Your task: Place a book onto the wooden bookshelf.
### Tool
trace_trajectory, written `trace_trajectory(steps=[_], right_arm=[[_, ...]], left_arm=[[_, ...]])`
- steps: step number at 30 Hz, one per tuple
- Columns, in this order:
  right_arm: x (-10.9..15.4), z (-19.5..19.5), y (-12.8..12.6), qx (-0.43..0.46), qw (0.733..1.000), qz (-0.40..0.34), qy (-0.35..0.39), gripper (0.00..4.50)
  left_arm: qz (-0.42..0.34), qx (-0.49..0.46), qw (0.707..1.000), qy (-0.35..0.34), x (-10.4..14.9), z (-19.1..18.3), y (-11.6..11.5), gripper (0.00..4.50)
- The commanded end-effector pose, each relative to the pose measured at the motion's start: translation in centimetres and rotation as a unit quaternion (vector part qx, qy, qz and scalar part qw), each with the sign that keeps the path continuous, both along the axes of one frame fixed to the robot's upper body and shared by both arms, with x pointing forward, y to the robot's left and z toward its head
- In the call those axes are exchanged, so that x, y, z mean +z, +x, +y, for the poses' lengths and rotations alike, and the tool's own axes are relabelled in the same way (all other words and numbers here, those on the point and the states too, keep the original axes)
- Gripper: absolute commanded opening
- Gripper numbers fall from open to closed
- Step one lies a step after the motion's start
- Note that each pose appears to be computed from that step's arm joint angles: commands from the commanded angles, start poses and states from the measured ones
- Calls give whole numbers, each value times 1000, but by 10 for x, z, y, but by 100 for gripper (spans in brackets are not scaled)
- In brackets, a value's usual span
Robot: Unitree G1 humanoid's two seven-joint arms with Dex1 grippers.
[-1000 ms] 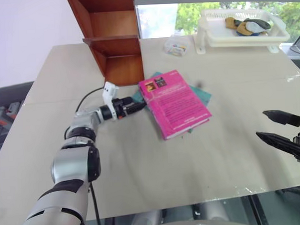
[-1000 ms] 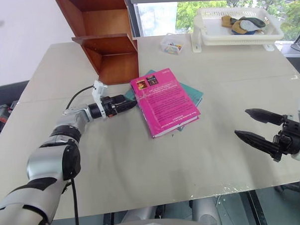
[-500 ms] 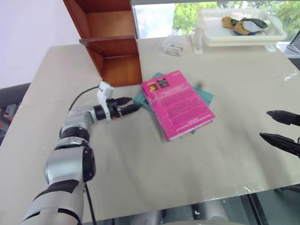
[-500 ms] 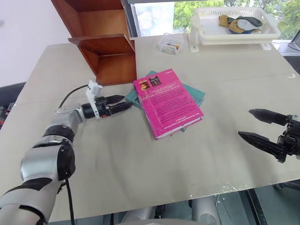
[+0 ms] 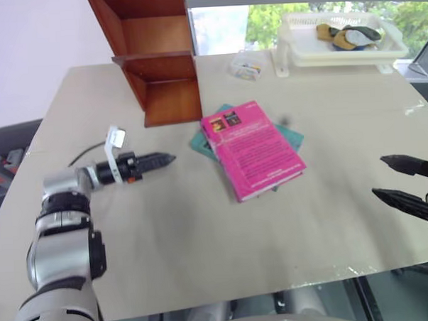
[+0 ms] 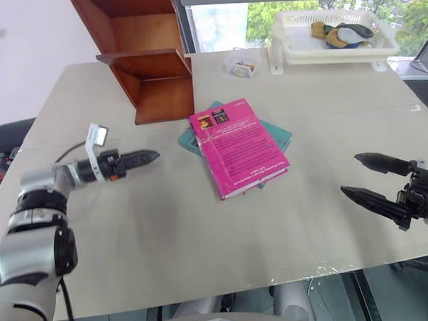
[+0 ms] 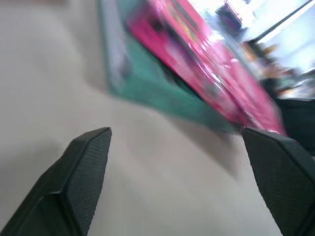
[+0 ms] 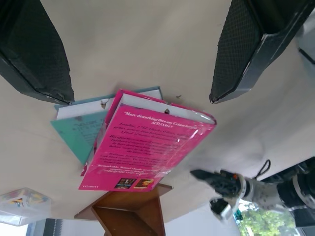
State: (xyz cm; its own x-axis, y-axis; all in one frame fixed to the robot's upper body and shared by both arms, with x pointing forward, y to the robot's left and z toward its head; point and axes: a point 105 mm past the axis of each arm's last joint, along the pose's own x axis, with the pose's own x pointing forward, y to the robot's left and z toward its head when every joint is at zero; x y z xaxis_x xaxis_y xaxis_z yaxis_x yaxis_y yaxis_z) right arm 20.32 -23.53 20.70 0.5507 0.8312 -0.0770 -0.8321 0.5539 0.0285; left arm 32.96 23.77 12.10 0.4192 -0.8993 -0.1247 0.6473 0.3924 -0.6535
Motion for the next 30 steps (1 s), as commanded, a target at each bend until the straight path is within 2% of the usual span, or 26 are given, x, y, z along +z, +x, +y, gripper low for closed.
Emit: trace_trajectory(steps=[1, 6, 9, 14, 18, 25, 30], right_arm=[[21, 5, -8, 24, 999, -33, -7, 450], [23, 7, -7, 29, 999, -32, -14, 450], [26, 10, -9, 36, 999, -35, -13, 450], [29, 11, -13, 42, 998, -35, -14, 450], [28, 11, -14, 37, 999, -34, -20, 450], [27, 11, -19, 27, 999, -35, -19, 450], [25, 12, -18, 22, 999, -34, -22, 450]], left_arm=[[40, -33, 995, -84, 18, -30, -16, 445], [95, -57, 981, -157, 15, -77, -33, 445], [140, -26, 972, -188, 7, -91, -26, 445], [195, -16, 966, -169, -14, -107, -32, 445], [236, -7, 957, -166, -27, -120, -27, 445], [267, 17, 943, -198, -30, -140, -8, 445], [297, 7, 936, -188, -40, -161, -2, 445]])
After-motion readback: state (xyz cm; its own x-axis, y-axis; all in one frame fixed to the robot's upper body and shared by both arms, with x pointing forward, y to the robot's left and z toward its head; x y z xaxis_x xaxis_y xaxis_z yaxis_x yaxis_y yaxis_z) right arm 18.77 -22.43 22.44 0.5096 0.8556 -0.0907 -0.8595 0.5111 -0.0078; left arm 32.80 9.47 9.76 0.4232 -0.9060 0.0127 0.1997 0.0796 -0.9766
